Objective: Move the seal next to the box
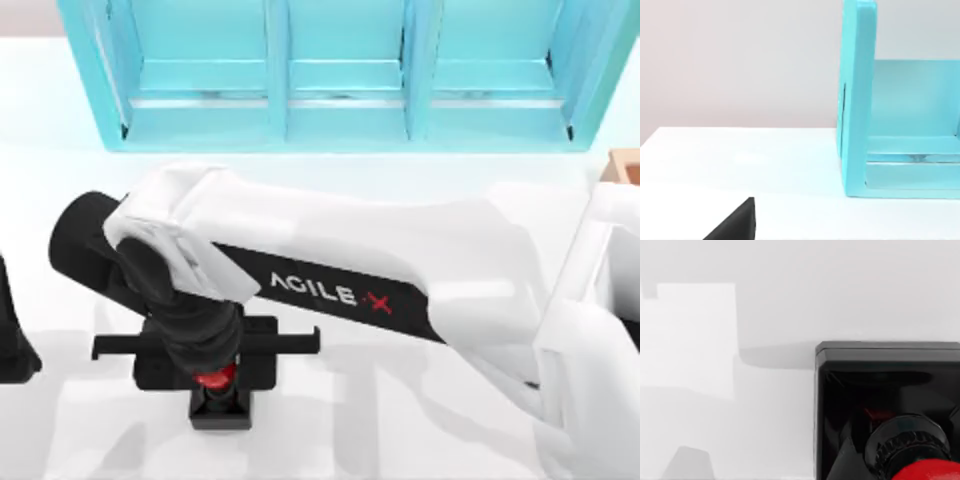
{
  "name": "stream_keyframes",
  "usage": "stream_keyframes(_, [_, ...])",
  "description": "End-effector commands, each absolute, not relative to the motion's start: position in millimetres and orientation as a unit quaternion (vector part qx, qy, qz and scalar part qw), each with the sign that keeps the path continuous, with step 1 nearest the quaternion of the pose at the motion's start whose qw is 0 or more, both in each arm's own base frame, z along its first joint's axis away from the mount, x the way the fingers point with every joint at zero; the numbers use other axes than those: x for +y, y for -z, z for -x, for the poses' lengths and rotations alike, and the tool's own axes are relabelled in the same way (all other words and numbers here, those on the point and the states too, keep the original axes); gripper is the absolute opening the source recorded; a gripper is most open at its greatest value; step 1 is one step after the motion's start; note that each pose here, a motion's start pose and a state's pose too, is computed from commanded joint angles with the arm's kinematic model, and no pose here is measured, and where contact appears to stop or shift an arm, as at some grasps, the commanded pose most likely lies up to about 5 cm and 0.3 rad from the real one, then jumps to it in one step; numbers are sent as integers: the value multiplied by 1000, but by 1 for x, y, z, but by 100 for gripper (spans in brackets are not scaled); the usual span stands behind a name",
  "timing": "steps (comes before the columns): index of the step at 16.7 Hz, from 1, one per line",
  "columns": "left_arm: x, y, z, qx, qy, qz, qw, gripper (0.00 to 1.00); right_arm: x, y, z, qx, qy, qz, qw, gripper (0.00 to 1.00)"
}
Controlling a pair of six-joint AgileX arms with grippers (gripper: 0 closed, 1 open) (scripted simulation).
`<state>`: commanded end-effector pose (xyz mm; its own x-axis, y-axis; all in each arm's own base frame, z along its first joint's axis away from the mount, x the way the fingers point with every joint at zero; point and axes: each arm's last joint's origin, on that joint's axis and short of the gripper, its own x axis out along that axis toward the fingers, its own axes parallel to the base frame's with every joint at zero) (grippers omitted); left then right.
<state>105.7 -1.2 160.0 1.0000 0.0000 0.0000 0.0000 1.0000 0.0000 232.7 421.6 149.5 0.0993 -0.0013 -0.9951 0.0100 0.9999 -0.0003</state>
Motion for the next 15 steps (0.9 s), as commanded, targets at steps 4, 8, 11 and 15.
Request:
stream_keyframes(4, [-1, -160, -106, 0, 0, 0, 1000, 100, 424, -159, -231, 670, 3, -2, 743, 0])
stream_keyframes(8, [-1, -160, -106, 0, 0, 0, 1000, 100, 423, -190, -232, 670, 3, -3, 743, 0])
stream_keyframes(11, [-1, -160, -106, 0, 0, 0, 1000, 100, 422, -199, -231, 671, 3, -2, 741, 0])
stream_keyframes(15, [-1, -160, -106, 0, 0, 0, 1000, 100, 422, -199, -232, 671, 3, -3, 741, 0])
